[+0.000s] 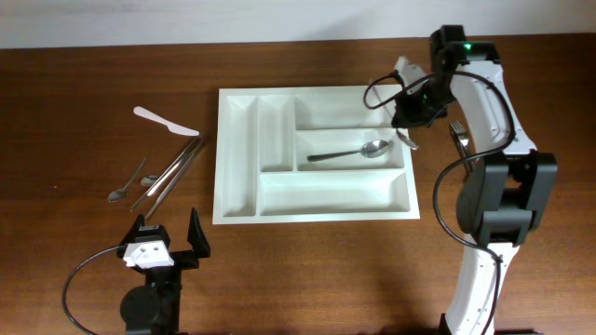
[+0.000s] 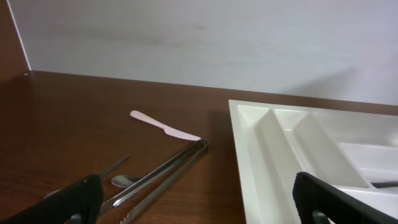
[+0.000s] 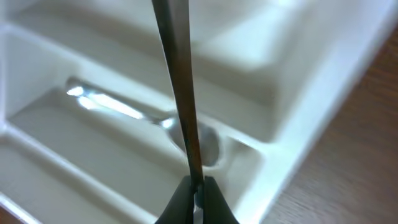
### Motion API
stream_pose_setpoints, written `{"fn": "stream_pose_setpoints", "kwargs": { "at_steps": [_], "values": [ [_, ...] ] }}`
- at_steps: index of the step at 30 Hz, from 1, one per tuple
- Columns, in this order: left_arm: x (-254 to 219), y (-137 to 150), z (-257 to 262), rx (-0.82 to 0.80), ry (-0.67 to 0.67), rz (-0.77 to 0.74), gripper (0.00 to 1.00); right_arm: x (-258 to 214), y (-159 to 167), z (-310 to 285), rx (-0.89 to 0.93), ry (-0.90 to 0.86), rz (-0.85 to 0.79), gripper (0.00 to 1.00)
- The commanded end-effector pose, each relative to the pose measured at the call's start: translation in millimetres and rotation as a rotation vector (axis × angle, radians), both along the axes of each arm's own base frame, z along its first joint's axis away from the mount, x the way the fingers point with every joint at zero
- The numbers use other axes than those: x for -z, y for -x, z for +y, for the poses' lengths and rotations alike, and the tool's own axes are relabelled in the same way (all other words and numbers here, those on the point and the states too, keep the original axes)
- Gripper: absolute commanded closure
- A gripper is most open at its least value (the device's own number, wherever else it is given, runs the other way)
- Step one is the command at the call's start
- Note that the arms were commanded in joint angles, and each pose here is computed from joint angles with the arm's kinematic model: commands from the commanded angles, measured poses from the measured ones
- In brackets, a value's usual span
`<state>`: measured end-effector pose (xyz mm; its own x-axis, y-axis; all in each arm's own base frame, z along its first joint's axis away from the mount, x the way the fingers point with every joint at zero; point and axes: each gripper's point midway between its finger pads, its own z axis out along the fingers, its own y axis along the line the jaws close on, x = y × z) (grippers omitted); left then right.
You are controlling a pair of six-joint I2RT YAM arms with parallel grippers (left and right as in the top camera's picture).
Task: Pack container
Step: 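Place the second spoon beside the first in the middle compartment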
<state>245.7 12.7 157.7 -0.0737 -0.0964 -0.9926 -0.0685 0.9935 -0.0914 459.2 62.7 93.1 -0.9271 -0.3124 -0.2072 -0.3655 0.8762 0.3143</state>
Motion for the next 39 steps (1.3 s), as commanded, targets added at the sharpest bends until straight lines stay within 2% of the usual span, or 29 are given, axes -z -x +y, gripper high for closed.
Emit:
{"fn": "stream_pose_setpoints", "kwargs": {
  "at_steps": [1,6,9,16,21,31,35,37,39],
  "values": [
    [1.3,0.0,-0.7,0.006,0.006,-0.001,0.01,-23.9,10.1,38.8,-0.209,-0.115,-0.069,0.96],
    [1.3,0.0,-0.7,0.006,0.006,-0.001,0.01,-31.6,36.5,72.7,-0.424,-0.21,-0.074,0.96],
    [1.3,0.0,-0.7,0.006,0.006,-0.001,0.01,-31.5,42.7,84.3,-0.516,-0.21,-0.096,0.96],
    [1.3,0.0,-0.7,0.006,0.006,-0.001,0.01,-28.6,31.3,87.4,-0.694,-0.174,-0.234,0.96],
    [1.3,0.0,-0.7,0.006,0.006,-0.001,0.01,-16.1,22.5,78.7,-0.768,-0.104,-0.27,0.96],
    [1.3,0.0,-0.7,0.006,0.006,-0.001,0.01,32.4,28.3,74.9,-0.739,-0.144,-0.138,0.96],
    [1.3,0.0,-0.7,0.006,0.006,-0.001,0.01,34.2,21.7,72.5,-0.693,-0.125,-0.137,0.68],
    [1.3,0.0,-0.7,0.006,0.006,-0.001,0.01,34.2,20.9,71.0,-0.674,-0.124,-0.131,0.59],
    [1.3,0.0,-0.7,0.006,0.006,-0.001,0.01,33.5,17.6,70.6,-0.645,-0.124,-0.131,0.56]
  ]
}}
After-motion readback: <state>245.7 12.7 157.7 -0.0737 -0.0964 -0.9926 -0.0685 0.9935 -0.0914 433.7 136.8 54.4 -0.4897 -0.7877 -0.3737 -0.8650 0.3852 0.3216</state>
